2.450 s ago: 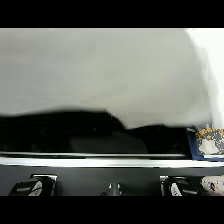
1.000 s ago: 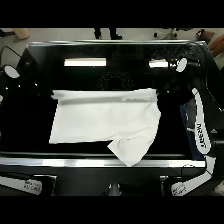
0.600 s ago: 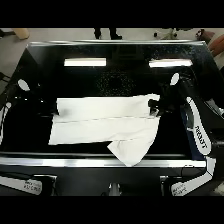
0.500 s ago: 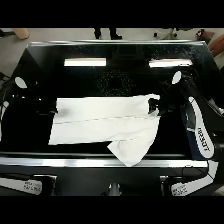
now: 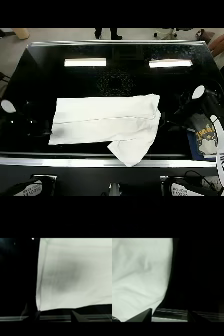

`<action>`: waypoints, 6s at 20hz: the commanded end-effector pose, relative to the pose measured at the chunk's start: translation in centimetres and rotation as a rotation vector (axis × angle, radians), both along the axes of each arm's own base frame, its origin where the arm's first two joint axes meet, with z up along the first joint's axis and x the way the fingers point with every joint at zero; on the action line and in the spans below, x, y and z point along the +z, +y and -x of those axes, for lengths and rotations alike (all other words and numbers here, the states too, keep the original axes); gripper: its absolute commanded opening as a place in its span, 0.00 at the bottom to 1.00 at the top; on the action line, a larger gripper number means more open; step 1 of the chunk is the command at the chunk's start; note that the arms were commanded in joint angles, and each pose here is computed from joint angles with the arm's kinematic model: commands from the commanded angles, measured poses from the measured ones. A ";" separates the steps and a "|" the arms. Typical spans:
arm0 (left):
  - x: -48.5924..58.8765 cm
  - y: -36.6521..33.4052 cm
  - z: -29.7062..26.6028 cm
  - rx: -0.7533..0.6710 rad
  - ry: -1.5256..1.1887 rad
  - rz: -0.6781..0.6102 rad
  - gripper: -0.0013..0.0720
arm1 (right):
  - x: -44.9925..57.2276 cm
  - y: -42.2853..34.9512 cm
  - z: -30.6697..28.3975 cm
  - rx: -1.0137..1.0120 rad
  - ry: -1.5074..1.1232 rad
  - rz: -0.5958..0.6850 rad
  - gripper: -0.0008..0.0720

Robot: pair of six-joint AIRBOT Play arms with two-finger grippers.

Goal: Fold the shirts.

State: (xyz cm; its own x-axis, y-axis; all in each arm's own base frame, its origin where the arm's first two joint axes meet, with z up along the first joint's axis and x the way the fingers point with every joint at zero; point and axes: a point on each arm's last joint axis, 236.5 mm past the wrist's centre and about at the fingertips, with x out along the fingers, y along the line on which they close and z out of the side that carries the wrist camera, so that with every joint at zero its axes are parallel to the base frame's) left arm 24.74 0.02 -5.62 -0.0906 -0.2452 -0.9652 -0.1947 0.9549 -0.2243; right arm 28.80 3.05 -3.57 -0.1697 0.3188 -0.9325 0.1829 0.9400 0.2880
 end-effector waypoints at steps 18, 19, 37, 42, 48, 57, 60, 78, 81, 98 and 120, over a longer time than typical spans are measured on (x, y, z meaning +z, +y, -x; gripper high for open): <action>-6.0 -0.4 0.7 0.064 -0.097 -0.023 0.05 | -2.7 4.4 6.2 -0.001 0.065 -0.198 0.75; -5.9 -0.4 0.8 0.060 -0.095 -0.021 0.05 | -3.2 4.5 6.6 -0.015 0.056 -0.197 0.75; 6.4 0.3 -7.8 0.030 -0.493 -0.048 0.04 | 4.4 7.9 -1.9 0.061 -0.429 -0.063 0.03; 10.4 1.0 -17.2 0.124 -0.640 -0.018 0.05 | 10.1 4.3 -15.8 -0.080 -0.785 0.104 0.04; 0.5 -2.1 -21.8 0.213 -0.383 0.179 0.06 | -0.6 8.3 -19.0 -0.213 -0.548 -0.067 0.04; 6.3 -2.0 -22.6 0.157 -0.494 0.200 0.91 | -2.4 1.2 -11.7 -0.097 -0.192 -0.069 1.00; 10.6 -4.3 -21.2 0.088 -0.548 0.215 0.91 | -4.8 2.8 -11.6 -0.091 -0.148 -0.101 1.00; -1.2 -41.0 -15.4 0.027 -0.377 0.624 0.06 | 17.8 9.6 -7.7 0.076 -0.527 -0.270 0.04; -2.2 -46.8 -12.9 0.051 -0.313 0.738 0.05 | 20.0 9.9 -6.1 0.075 -0.553 -0.286 0.04; 30.5 -11.8 -22.7 -0.028 -1.136 0.333 0.05 | 5.4 38.7 -15.6 -0.115 -0.461 -0.768 0.95; 28.9 -10.6 -17.7 -0.192 -1.024 0.185 0.05 | -4.3 21.6 -13.0 -0.175 -0.242 -0.455 0.43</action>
